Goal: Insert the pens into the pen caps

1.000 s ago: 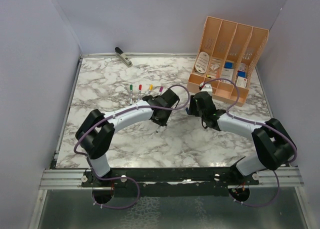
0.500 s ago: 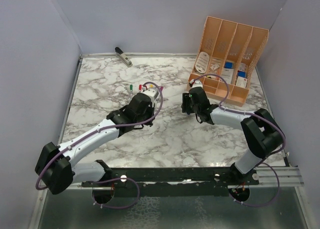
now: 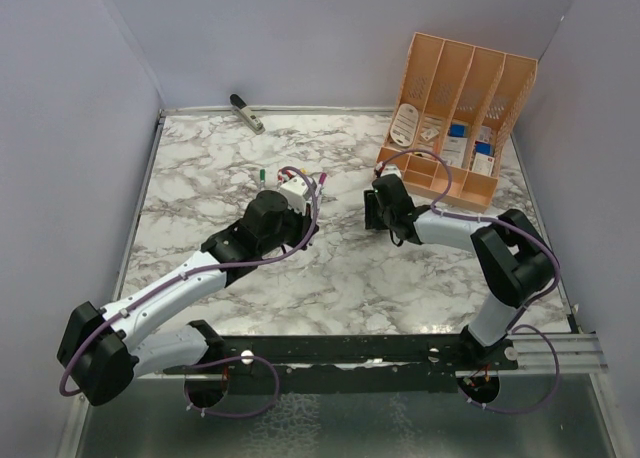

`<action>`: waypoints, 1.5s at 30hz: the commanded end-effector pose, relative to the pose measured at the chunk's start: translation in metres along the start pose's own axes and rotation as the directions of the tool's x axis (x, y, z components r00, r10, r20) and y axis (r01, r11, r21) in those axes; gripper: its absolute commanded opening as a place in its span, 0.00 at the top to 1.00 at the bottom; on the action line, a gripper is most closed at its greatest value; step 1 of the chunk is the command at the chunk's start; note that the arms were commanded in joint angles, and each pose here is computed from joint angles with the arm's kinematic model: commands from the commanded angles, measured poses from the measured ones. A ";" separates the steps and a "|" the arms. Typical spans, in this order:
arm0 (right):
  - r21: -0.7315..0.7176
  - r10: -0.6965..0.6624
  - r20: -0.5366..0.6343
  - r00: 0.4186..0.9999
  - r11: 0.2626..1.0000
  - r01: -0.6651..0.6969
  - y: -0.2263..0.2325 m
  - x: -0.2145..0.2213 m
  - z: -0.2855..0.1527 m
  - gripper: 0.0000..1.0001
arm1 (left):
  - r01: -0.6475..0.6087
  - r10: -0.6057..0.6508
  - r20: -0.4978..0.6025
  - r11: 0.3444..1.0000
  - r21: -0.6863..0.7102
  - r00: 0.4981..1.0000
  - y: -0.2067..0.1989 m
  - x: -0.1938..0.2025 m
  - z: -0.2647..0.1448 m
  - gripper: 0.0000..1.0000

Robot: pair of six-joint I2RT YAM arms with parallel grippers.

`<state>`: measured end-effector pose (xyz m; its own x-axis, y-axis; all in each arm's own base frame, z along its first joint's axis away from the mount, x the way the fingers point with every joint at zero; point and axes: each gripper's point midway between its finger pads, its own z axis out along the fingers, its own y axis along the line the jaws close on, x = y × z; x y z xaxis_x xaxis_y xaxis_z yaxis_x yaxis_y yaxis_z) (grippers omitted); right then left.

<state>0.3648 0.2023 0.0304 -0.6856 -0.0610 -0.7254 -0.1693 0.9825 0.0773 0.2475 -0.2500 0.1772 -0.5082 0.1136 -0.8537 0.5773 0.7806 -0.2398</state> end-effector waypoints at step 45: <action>-0.465 0.245 0.552 0.797 0.884 0.051 0.071 -0.187 -0.161 0.99 | -0.130 0.038 0.255 0.927 0.353 0.966 -0.062 -0.053 -0.001 1.00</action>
<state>0.3794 0.2423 0.2197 -0.3645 0.1763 -0.9143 -0.3598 0.8790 0.3129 0.2577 -0.2880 0.2223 -0.3459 0.0253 -0.9379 0.7344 0.6295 -0.2539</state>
